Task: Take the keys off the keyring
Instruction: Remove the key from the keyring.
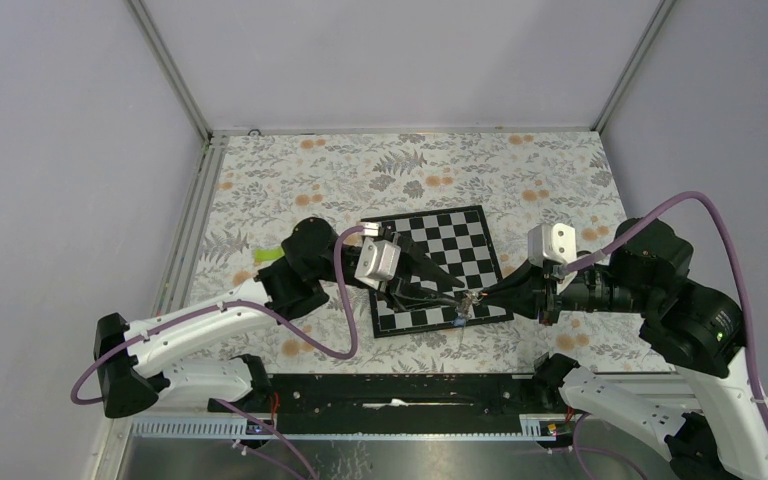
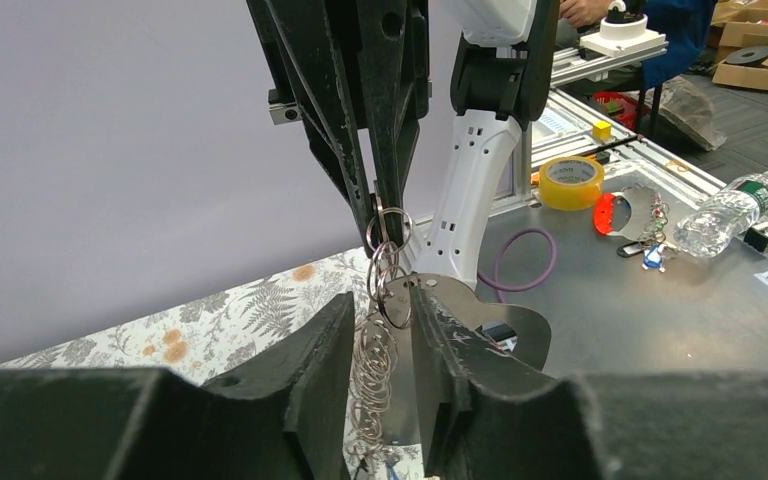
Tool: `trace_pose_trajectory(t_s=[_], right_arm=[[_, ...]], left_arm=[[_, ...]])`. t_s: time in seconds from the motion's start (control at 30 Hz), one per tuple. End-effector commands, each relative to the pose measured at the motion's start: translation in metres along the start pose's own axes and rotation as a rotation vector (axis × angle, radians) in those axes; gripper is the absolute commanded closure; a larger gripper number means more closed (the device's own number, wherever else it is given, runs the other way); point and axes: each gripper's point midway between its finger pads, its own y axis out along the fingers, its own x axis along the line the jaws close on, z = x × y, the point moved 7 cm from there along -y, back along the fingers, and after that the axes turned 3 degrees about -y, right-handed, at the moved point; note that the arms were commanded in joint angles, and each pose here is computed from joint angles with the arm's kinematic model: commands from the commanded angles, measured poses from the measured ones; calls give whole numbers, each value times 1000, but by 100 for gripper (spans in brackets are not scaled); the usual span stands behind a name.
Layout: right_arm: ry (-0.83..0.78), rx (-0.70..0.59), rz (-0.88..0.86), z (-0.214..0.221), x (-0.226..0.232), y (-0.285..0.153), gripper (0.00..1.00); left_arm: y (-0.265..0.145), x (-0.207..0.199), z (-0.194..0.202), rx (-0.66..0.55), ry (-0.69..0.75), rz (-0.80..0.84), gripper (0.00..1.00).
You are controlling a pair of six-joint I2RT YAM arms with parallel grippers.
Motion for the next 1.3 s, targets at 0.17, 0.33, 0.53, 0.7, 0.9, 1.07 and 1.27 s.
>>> trace_pose_trajectory(t_s=[0.17,0.33,0.53,0.7,0.9,1.07,1.27], right_arm=[[-11,-27,-7,-5,-1,2,100],[-15,-29,-5,-5,-1,2,100],[-21,-33,5,-6,-1,0,100],[-28,-40,8,-7,0,-1,100],[-49,-62,21,-10,0,-3,100],[-57,-72,33,-11,-1,-5,100],[-72,-91,41,-13,0,-5,100]], left_arm=[[4,4,-31,-81,67,11,63],[5,5,-28,-73,60,18,70],[5,5,-24,-61,50,22,79],[3,5,-21,-51,41,17,83],[0,4,-19,-49,36,6,85],[0,3,-17,-43,29,6,89],[0,3,-14,-34,20,6,92]])
